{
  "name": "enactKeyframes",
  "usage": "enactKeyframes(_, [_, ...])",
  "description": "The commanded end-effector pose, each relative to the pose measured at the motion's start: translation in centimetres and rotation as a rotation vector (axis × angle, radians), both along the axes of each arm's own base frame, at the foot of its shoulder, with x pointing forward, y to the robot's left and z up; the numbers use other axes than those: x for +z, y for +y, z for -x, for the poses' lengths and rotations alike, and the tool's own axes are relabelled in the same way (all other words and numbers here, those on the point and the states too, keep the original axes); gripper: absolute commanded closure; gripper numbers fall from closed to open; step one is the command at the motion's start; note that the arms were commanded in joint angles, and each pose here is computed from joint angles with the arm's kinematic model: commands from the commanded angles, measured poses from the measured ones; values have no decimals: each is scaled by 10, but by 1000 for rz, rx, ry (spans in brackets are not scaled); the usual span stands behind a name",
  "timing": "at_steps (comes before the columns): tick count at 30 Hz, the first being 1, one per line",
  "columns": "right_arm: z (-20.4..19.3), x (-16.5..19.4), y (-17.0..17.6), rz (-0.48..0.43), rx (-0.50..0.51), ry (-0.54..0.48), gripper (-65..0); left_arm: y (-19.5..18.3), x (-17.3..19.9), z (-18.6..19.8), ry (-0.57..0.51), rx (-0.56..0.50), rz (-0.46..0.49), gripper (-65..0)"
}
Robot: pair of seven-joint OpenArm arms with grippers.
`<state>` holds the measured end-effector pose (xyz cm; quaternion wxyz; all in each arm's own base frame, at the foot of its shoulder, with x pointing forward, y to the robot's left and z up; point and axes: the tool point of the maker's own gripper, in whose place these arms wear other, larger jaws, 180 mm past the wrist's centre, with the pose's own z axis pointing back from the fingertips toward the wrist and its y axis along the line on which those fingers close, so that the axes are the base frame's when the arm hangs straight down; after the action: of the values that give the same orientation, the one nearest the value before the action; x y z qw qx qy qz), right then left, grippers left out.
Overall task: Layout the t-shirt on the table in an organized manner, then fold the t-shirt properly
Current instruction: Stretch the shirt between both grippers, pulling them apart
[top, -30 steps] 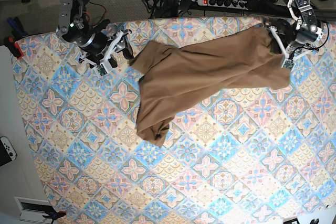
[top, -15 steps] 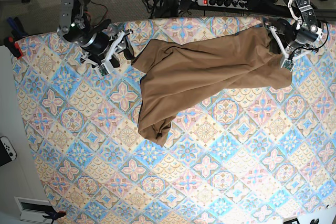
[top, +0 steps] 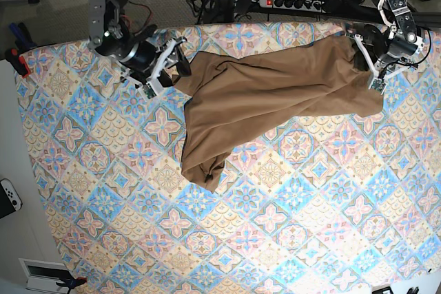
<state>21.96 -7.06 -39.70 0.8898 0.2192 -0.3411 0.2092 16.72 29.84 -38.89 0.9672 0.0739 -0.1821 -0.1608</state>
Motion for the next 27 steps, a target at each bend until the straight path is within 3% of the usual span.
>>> enactKeyframes(1, [-16, 17, 6, -39, 2, -71, -312, 5, 7, -5, -23, 0, -18, 0])
enactKeyframes(20, [-4, -14, 6, -54, -22, 23, -302, 4, 7, -5, -23, 0, -15, 0])
enactKeyframes(21, [-4, -14, 6, -54, -22, 23, -275, 4, 7, -5, -23, 0, -15, 0])
enactKeyframes(26, [-5, -13, 4, -49, -23, 21, 0, 4, 7, -5, -25, 0, -11, 0])
enactKeyframes(27, [-5, -12, 2, -46, -28, 20, 0, 3, 7, -5, -26, -1, -9, 0])
